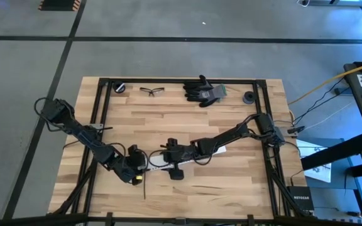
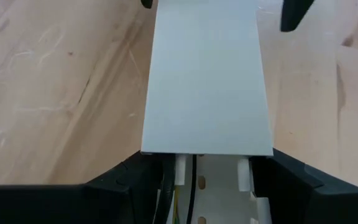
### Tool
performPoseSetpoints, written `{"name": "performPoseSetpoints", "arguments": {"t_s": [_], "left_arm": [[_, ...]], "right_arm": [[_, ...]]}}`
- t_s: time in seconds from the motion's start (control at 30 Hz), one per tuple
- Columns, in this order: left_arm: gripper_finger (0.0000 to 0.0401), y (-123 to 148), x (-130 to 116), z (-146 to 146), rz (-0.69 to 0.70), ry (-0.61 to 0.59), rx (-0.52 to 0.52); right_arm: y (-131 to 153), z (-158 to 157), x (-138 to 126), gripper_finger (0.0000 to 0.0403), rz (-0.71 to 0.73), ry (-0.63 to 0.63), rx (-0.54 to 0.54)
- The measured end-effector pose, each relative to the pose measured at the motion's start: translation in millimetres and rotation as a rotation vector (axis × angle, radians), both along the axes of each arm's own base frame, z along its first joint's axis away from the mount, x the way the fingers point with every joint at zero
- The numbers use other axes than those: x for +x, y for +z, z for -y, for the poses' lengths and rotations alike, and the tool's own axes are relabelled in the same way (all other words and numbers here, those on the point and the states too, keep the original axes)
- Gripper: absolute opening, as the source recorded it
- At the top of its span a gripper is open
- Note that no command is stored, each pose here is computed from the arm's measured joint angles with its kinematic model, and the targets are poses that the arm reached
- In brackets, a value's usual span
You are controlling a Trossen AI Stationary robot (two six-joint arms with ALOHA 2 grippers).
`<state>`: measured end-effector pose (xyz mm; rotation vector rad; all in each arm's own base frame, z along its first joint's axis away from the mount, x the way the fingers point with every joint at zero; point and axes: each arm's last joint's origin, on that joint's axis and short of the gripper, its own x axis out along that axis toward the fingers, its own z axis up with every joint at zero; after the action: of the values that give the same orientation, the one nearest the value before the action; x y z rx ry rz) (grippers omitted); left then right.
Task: Ziptie cables
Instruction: Close the white cable duct
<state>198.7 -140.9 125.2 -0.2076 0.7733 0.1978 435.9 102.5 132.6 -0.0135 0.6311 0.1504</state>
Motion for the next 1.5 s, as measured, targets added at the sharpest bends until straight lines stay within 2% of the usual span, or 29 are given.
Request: {"name": "performPoseSetpoints", "arguments": {"t_s": [0.23,0.47,0.67,0.8,1.17,1.5], "left_arm": [[0.0196,1,1,2,0.004,-0.038,0.000],[0.0202,1,4,-1,0.006,-0.016,-0.021],[0.0260,-1,10,-11,-0.069,-0.047,-0.086],[0.0288,-1,11,-14,-0.093,-0.063,-0.094],[0.0294,25,-12,-8,-0.061,-0.087,-0.058],[0.0290,6,-28,1,0.003,-0.021,0.004]], "right_arm": [[1,0,1,0.0349,-0.020,0.003,-0.010],[1,0,0,0.0349,-0.033,0.013,-0.005],[-1,0,-1,0.0349,-0.052,0.014,-0.010],[-1,0,-1,0.0349,-0.052,0.013,-0.010],[-2,0,-3,0.0349,-0.073,0.017,-0.018],[-2,0,-3,0.0349,-0.077,0.029,-0.022]]}}
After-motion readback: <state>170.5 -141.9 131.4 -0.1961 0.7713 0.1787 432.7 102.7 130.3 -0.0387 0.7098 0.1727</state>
